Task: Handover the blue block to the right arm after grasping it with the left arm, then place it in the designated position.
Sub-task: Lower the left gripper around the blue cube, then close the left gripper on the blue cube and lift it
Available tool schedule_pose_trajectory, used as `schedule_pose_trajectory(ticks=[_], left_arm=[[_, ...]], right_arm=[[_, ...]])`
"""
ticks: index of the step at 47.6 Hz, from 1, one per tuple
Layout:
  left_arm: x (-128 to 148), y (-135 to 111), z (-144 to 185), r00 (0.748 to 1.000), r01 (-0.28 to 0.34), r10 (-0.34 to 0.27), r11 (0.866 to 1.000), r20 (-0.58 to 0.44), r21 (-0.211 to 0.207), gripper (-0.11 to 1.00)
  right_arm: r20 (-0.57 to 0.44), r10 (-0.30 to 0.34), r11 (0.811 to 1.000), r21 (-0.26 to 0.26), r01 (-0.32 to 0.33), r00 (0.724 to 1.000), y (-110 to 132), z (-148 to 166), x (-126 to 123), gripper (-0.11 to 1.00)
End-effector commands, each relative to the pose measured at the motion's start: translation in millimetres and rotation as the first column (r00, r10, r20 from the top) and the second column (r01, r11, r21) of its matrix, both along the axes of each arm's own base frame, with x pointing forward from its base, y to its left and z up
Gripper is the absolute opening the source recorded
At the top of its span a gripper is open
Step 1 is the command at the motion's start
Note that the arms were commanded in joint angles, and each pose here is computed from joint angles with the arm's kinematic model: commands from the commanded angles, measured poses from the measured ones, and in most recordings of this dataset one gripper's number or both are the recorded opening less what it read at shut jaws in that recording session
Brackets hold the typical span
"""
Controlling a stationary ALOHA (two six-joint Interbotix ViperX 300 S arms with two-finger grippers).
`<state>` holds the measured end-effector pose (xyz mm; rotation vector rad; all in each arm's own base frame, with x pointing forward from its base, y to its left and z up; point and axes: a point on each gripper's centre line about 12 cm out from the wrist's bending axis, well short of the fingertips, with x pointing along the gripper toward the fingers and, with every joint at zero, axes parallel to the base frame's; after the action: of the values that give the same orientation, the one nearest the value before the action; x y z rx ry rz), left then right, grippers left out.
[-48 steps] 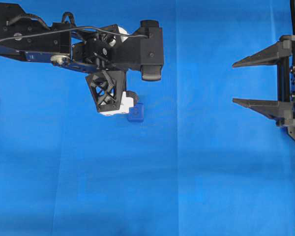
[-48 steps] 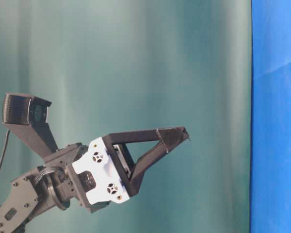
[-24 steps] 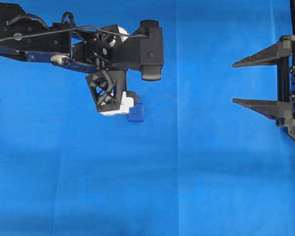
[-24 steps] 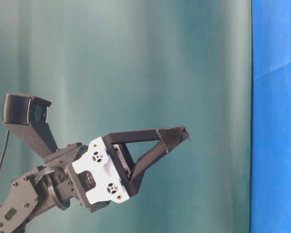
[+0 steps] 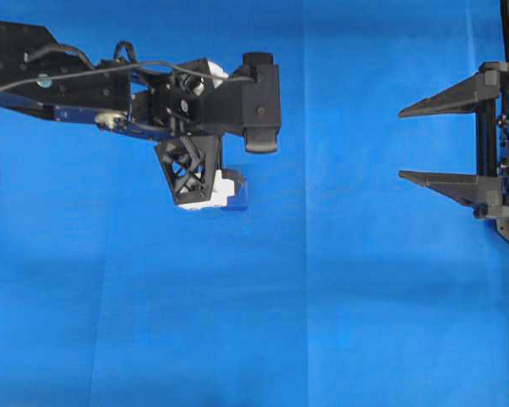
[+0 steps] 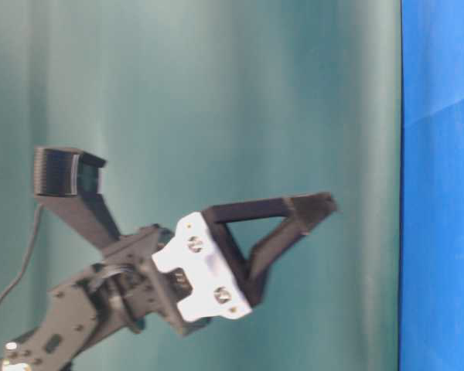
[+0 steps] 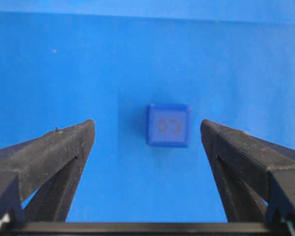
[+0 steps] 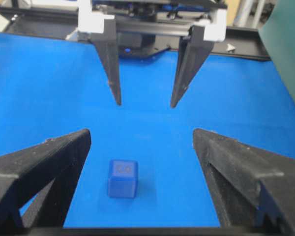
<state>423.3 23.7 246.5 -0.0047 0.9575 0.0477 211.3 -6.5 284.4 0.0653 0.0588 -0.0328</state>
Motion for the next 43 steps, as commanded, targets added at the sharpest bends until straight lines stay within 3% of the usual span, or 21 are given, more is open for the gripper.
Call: schedule_pose_trajectory(ticks=[1, 43], left_arm=[[2, -1, -1, 1.000, 0.001, -0.002, 1.000, 0.029, 0.001, 0.92], [5, -10, -110, 0.998, -0.018, 0.020, 0.999, 0.054, -0.035, 0.92]], right_arm=[[0.018, 0.000, 1.000, -0.004, 0.000, 1.000, 0, 8, 3, 0.97], [-0.001, 0.000, 1.000, 0.002, 0.000, 1.000, 0, 2, 6, 0.97]])
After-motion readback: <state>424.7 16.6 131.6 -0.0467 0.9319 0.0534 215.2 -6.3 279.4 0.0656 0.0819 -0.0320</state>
